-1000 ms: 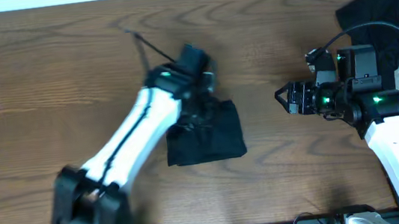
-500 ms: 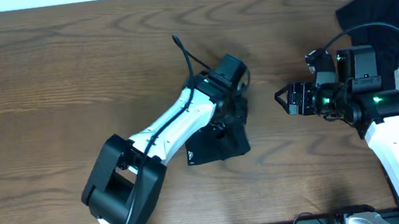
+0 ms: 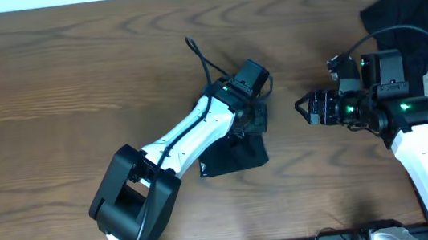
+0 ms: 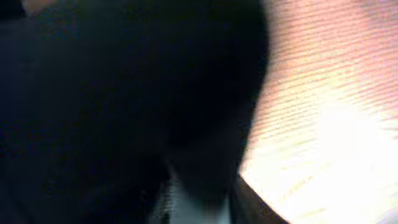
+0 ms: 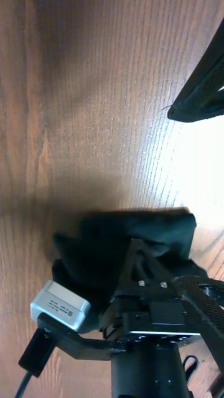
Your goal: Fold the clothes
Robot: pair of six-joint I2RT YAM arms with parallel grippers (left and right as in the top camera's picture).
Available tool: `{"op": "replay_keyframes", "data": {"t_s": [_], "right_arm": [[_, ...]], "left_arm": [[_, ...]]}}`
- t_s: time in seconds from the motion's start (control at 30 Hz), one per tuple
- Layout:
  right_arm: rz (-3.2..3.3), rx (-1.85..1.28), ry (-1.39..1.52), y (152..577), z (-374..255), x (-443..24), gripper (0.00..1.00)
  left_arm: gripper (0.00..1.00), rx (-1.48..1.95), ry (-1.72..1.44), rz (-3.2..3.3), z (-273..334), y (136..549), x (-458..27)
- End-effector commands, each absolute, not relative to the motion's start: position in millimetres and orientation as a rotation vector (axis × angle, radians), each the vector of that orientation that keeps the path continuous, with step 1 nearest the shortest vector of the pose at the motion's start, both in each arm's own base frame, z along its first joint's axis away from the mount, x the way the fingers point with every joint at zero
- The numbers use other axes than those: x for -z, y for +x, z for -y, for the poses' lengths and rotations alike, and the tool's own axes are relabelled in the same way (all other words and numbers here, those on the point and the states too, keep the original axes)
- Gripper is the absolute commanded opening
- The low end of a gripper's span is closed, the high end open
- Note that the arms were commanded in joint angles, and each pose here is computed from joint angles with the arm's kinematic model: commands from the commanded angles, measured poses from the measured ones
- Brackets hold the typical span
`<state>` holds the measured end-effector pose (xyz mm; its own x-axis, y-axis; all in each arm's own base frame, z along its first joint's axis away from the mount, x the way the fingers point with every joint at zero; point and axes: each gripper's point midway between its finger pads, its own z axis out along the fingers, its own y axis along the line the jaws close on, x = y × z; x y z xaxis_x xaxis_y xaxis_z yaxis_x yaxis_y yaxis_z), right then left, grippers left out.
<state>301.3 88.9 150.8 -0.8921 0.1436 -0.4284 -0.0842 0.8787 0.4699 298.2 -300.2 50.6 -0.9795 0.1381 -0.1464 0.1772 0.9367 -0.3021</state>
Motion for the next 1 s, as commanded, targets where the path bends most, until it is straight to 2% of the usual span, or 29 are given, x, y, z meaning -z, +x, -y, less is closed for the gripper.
{"op": "replay_keyframes", "data": {"t_s": [0.0, 0.17, 0.27, 0.43, 0.47, 0.6, 0.63, 0.97], "right_arm": [[-2.578, -0.671, 0.030, 302, -87, -155, 0.77], [-2.594, -0.665, 0.037, 300, -86, -152, 0.77], [-2.600, -0.665, 0.040, 298, -86, -152, 0.77], [-2.599, -0.665, 0.039, 299, -86, -152, 0.77], [-2.599, -0.665, 0.040, 299, -86, -152, 0.77], [-2.606, -0.665, 0.042, 297, -86, -151, 0.77], [-2.609, -0.666, 0.043, 297, -86, -151, 0.77], [-2.605, -0.665, 0.042, 297, -86, -151, 0.77]], "left_arm": [[0.35, 0.451, 0.224, -2.994, 294, 299, -54], [0.39, 0.420, 0.238, -2.999, 267, 301, -93], [0.44, 0.396, 0.219, -3.002, 241, 298, -115], [0.45, 0.370, 0.182, -3.004, 219, 298, -126], [0.43, 0.349, 0.176, -3.004, 216, 299, -126], [0.11, 0.193, 0.146, -2.994, 198, 304, -115], [0.06, 0.195, 0.142, -2.994, 198, 304, -109], [0.06, 0.333, 0.258, -3.040, 245, 288, -45]]}}
